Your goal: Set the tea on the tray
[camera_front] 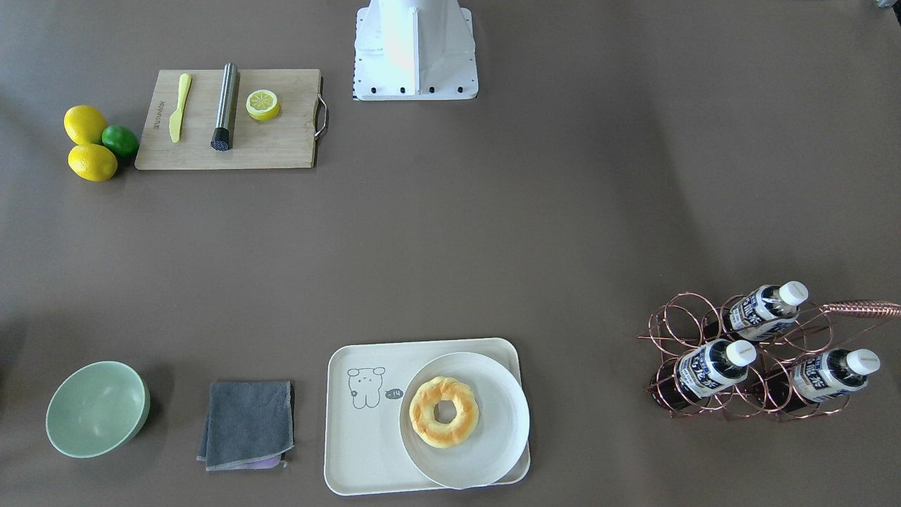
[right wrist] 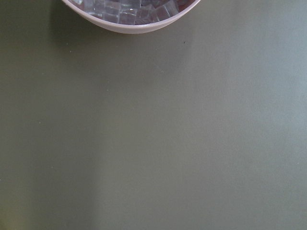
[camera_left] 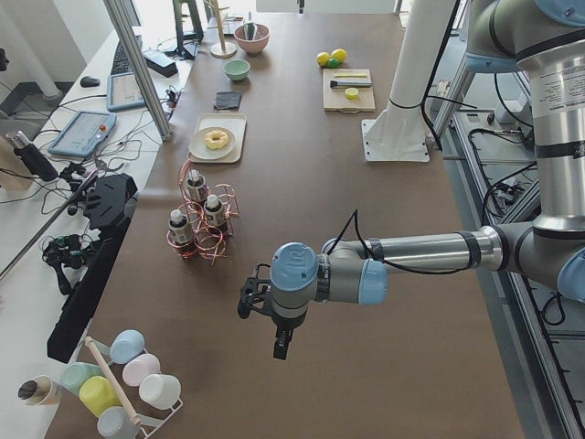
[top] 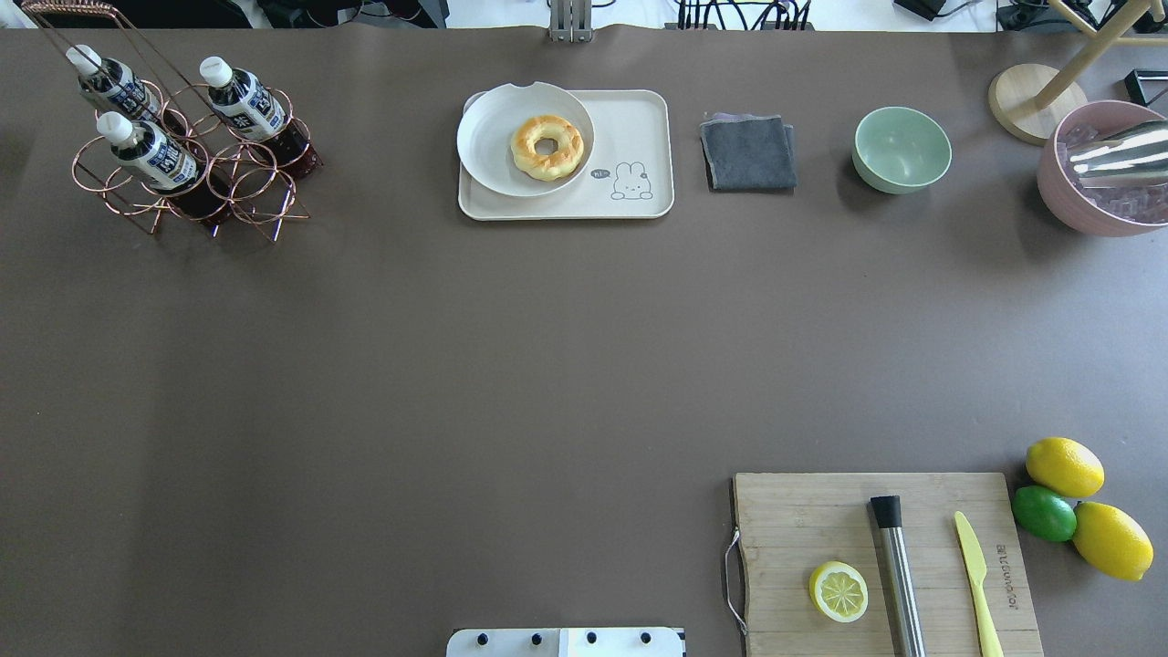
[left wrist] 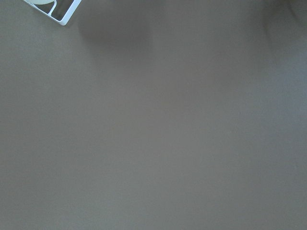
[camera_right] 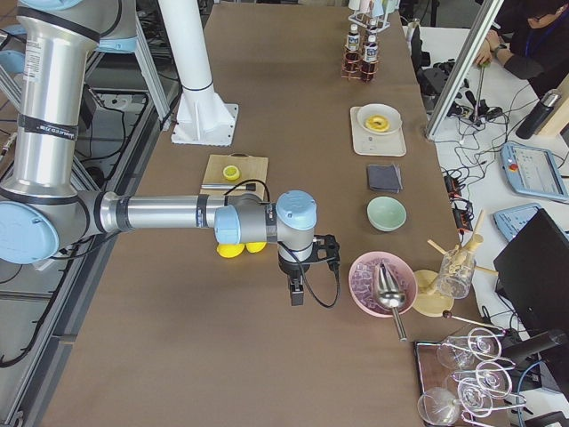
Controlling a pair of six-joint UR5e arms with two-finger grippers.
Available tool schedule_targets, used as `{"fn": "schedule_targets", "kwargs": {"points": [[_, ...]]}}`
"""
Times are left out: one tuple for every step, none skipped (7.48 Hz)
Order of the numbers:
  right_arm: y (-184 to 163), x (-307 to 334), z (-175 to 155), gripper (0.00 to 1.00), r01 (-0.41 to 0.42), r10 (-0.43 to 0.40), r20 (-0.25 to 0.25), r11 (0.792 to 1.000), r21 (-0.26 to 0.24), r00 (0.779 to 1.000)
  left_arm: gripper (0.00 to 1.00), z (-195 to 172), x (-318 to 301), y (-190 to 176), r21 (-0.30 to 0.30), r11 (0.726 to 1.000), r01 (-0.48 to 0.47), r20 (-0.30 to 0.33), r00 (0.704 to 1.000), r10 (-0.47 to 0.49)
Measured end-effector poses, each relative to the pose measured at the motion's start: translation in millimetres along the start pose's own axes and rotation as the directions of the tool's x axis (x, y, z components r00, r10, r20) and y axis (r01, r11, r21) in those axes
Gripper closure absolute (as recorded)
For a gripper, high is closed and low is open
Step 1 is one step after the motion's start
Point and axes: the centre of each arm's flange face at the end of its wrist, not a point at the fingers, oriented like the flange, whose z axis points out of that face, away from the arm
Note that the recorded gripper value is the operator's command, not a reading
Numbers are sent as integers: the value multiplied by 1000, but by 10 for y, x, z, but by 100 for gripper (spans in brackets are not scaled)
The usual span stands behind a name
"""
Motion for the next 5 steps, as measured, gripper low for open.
{"fn": "schedule_targets", "kwargs": {"points": [[-2, -1, -1, 0, 0, 0, 0, 1000, 0, 1000, 0, 3, -1, 7, 0, 1000, 0, 0, 1000, 0], [0, -1, -2, 0, 1, -1, 0, 1000, 0, 1000, 0, -1, 11, 38, 5, 1000, -8, 1, 1000, 8], [2, -2, -3, 0, 1, -1, 0, 1000, 0, 1000, 0, -4, 19, 62, 9, 1000, -14, 3, 1000, 14], [3, -2, -3, 0, 2, -2, 0, 1000, 0, 1000, 0, -3, 22, 79, 10, 1000, -16, 3, 1000, 16], [7, -1, -1, 0, 1, -1, 0, 1000, 0, 1000, 0, -3, 26, 96, 10, 1000, -16, 3, 1000, 16]]}}
